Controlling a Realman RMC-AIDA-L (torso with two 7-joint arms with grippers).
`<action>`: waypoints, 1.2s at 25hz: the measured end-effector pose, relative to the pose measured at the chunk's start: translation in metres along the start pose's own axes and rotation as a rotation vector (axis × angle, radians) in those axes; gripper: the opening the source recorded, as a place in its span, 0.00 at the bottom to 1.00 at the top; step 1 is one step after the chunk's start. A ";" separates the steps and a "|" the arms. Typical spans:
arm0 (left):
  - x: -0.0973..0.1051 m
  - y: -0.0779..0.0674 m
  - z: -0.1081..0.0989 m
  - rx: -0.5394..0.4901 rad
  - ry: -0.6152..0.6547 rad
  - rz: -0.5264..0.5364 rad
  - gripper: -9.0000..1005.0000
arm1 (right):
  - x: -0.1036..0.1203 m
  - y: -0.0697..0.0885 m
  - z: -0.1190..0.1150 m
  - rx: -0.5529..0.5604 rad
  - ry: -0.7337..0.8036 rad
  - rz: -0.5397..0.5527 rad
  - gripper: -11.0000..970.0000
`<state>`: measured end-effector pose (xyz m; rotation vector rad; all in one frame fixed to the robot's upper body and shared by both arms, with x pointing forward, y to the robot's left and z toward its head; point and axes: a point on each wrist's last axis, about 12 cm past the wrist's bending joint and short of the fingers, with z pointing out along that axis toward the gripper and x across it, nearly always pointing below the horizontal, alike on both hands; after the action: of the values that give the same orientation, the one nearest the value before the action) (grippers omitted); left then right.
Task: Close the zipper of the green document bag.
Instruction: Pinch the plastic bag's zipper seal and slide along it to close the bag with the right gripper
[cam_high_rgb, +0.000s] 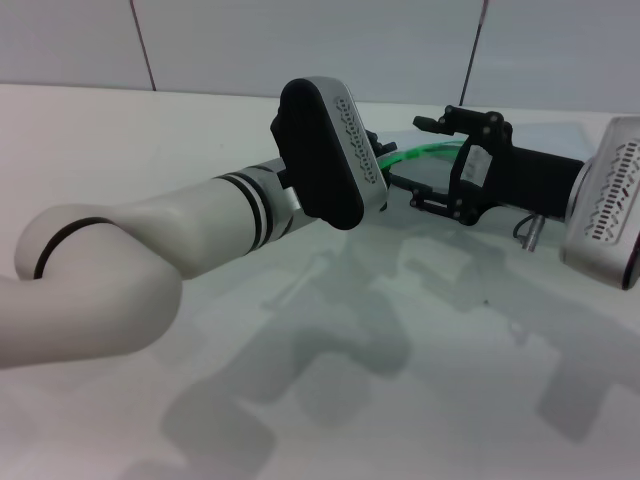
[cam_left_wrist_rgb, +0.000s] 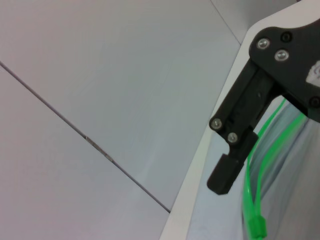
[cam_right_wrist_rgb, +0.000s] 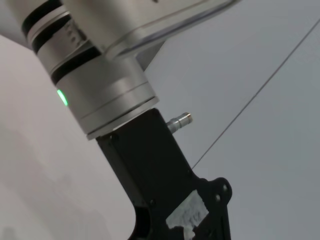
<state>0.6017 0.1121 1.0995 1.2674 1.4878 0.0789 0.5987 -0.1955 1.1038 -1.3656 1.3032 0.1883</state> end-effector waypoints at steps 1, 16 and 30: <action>0.000 0.000 0.000 0.000 -0.001 0.001 0.06 | 0.000 0.000 0.000 0.001 0.001 -0.009 0.66; -0.006 -0.003 0.001 0.008 -0.014 0.008 0.06 | 0.005 0.000 0.005 0.024 0.058 -0.056 0.62; -0.005 -0.004 0.001 0.008 -0.011 0.008 0.06 | 0.005 -0.003 0.008 0.046 0.078 -0.052 0.49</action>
<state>0.5988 0.1065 1.1003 1.2782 1.4749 0.0709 0.6075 -0.1928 1.0995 -1.3780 1.3271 0.0694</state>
